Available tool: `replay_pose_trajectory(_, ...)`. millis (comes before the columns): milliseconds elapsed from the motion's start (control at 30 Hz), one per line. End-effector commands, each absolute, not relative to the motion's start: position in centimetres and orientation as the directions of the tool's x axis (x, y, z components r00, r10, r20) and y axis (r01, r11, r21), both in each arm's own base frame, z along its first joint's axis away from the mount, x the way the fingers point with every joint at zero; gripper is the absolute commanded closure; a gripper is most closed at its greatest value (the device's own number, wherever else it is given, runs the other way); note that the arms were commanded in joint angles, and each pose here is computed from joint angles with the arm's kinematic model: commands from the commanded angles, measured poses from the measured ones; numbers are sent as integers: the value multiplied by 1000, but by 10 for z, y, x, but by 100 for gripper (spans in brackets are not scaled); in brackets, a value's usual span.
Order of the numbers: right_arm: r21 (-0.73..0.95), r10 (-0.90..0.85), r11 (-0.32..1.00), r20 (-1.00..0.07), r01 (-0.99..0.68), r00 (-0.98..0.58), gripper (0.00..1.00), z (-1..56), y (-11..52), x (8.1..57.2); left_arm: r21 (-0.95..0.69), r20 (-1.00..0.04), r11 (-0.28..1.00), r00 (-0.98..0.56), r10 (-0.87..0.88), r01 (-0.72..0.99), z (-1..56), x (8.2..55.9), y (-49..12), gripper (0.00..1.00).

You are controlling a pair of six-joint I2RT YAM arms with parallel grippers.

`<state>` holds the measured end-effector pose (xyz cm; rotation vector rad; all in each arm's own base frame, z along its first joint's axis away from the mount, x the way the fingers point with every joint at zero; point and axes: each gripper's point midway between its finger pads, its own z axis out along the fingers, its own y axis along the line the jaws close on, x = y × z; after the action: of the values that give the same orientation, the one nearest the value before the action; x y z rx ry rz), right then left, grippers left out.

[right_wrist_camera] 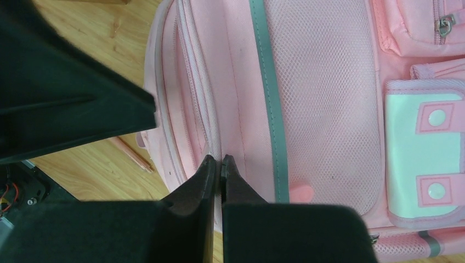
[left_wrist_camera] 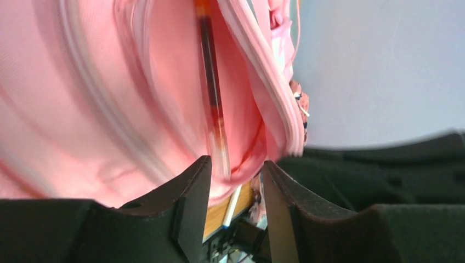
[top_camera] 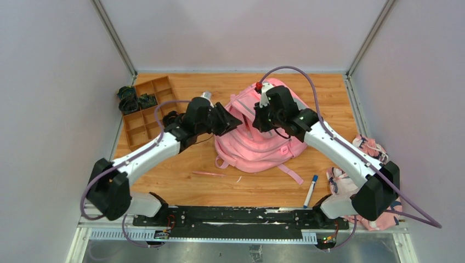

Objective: Pack the student bag
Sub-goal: Place the stationery in the student bag, then pick up the stationery from the center of the board.

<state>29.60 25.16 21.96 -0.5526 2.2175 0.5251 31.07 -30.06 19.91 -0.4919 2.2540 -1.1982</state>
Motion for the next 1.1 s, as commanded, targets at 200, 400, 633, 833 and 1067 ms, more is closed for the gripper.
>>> replay_pose_trajectory(200,237,-179,796,-788,-557,-590,100,233,260,294,-566,-456,813,-771,-444,-133,156,231,-194,60)
replay_pose_trajectory(400,249,-189,780,-780,-574,-596,100,230,269,293,-450,-311,800,-770,-557,-397,107,177,-149,49)
replay_pose_trajectory(633,268,-189,763,-778,-589,-599,100,230,277,289,-408,-186,720,-721,-667,-561,76,159,-145,10)
replay_pose_trajectory(833,270,-186,761,-781,-591,-597,100,231,277,287,-381,-170,686,-682,-711,-620,63,166,-147,15)
replay_pose_trajectory(1067,268,-183,763,-783,-589,-594,100,232,274,283,-326,-188,666,-644,-741,-671,58,185,-151,22)
